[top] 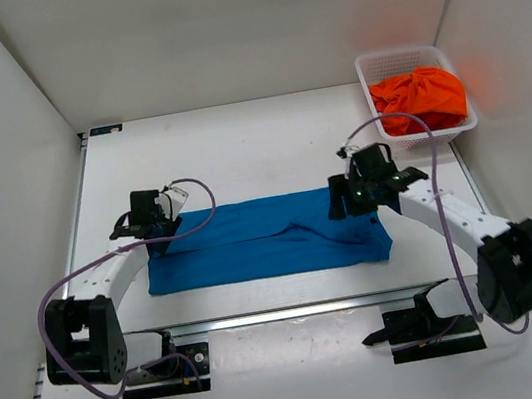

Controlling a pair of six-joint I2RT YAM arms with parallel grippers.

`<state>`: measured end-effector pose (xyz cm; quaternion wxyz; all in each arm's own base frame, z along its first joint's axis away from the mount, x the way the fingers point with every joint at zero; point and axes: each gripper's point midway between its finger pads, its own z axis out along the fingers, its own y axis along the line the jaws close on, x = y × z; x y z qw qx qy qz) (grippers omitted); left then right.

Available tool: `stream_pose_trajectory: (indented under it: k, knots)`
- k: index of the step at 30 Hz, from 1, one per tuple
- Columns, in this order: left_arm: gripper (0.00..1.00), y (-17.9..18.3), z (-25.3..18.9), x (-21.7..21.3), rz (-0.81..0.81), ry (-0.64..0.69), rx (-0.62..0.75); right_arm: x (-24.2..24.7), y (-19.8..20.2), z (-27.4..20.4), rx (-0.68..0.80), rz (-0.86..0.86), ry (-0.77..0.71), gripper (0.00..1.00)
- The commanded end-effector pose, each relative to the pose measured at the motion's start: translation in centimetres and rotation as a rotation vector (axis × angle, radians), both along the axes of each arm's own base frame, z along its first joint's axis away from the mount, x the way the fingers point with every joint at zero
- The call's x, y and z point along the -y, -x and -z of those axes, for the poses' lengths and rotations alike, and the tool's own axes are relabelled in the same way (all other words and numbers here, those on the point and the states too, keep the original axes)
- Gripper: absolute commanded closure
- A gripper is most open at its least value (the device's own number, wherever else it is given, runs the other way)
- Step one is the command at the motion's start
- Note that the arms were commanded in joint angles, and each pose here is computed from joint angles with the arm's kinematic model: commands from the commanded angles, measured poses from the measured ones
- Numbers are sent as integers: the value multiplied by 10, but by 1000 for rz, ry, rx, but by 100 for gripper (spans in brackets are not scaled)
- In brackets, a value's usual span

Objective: Fold and stack the t-shirts
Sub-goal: Fold the other side of the tshirt into a rectangle

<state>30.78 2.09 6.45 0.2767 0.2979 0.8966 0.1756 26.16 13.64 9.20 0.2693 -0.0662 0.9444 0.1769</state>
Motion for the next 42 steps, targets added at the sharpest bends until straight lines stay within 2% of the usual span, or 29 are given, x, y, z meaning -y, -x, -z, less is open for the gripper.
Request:
stream_pose_trajectory:
  k: [1,6,14,18,25,28,31,36,42]
  knots:
    - [35,1,-25,-4,-66,12,69,-34,-39,-17,84,-70,-39,45]
    - [34,7,-27,-24,-167,-48,101,-64,-71,-3,67,-137,-6,38]
    - [34,12,-19,-24,-186,-42,101,-72,-73,30,-22,-150,16,38]
    - [33,11,-20,-22,-177,-48,103,-82,-74,43,-55,-186,34,43]
    - [33,12,-17,-23,-181,-54,100,-81,-70,44,-67,-195,-22,55]
    - [34,12,-18,-22,-179,-48,101,-84,-70,43,-65,-211,-33,66]
    - [33,13,-18,-25,-184,-71,100,-86,-63,40,-64,-235,-51,82]
    - [33,11,-18,-22,-168,-77,105,-90,-47,33,-65,-293,-85,100]
    - [33,10,-19,-22,-160,-89,111,-108,-1,21,-83,-449,-146,100]
